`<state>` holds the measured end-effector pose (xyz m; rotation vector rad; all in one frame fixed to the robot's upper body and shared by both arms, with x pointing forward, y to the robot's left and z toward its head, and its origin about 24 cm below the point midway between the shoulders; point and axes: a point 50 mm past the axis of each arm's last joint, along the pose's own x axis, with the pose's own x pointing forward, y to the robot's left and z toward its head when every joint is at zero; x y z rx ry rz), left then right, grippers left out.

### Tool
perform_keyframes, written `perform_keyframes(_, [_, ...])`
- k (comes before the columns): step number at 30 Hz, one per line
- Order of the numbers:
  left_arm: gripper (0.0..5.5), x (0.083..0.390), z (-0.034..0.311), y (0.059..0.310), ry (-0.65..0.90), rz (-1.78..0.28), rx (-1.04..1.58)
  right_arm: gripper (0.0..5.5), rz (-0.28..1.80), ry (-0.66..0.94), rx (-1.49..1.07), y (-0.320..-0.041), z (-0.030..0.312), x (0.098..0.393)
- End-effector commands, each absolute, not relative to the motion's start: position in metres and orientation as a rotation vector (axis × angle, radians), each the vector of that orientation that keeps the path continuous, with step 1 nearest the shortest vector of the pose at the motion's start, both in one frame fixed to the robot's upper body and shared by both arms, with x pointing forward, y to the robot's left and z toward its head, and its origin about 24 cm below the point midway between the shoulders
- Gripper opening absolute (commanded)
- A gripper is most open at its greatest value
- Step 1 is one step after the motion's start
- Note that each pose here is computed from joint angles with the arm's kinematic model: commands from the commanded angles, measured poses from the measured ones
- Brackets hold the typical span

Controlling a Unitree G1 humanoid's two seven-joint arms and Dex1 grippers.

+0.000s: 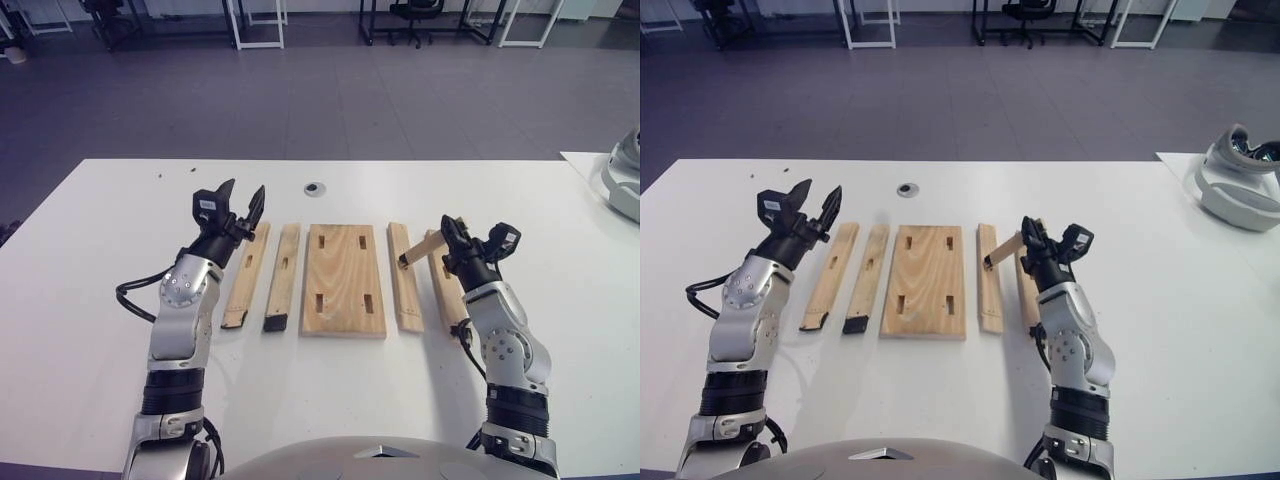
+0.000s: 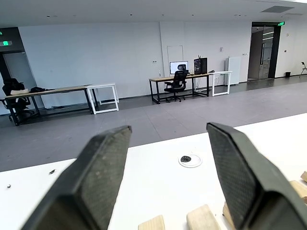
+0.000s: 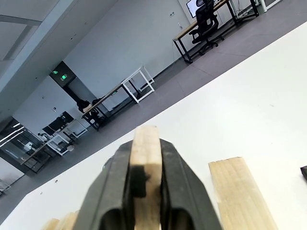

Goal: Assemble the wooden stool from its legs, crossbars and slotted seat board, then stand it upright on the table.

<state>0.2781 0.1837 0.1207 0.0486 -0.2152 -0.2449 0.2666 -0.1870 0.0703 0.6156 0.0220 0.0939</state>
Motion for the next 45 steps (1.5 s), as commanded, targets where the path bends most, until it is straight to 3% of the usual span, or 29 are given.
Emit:
perform_keyframes(1, [2.89, 0.276, 0.119, 0.184, -0.198, -0.24, 0.05, 0.42, 0.081, 0.06, 0.536, -0.187, 0.06, 0.264])
perform_keyframes(7, [2.89, 0.276, 0.118, 0.183, -0.191, -0.238, 0.055, 0.42, 0.111, 0.138, 0.299, -0.183, 0.049, 0.26])
perform_keyframes(17, [2.89, 0.275, 0.115, 0.185, -0.176, -0.232, 0.076, 0.42, 0.192, 0.352, 0.026, -0.189, -0.005, 0.243])
perform_keyframes(20, [2.89, 0.274, 0.114, 0.185, -0.172, -0.232, 0.081, 0.42, 0.216, 0.293, 0.037, -0.188, 0.003, 0.247])
perform_keyframes(24, [2.89, 0.276, 0.115, 0.184, -0.176, -0.234, 0.089, 0.42, 0.259, 0.108, 0.076, -0.182, 0.039, 0.264])
perform_keyframes(30, [2.89, 0.278, 0.116, 0.184, -0.187, -0.23, 0.09, 1.57, 0.327, 0.049, 0.08, -0.173, 0.061, 0.271])
perform_keyframes(41, [2.89, 0.276, 0.115, 0.183, -0.19, -0.217, 0.086, 3.42, 0.334, 0.475, -0.039, -0.175, 0.037, 0.253])
perform_keyframes(45, [2.89, 0.275, 0.113, 0.183, -0.187, -0.218, 0.086, 3.42, 0.309, 0.555, -0.083, -0.182, 0.03, 0.25])
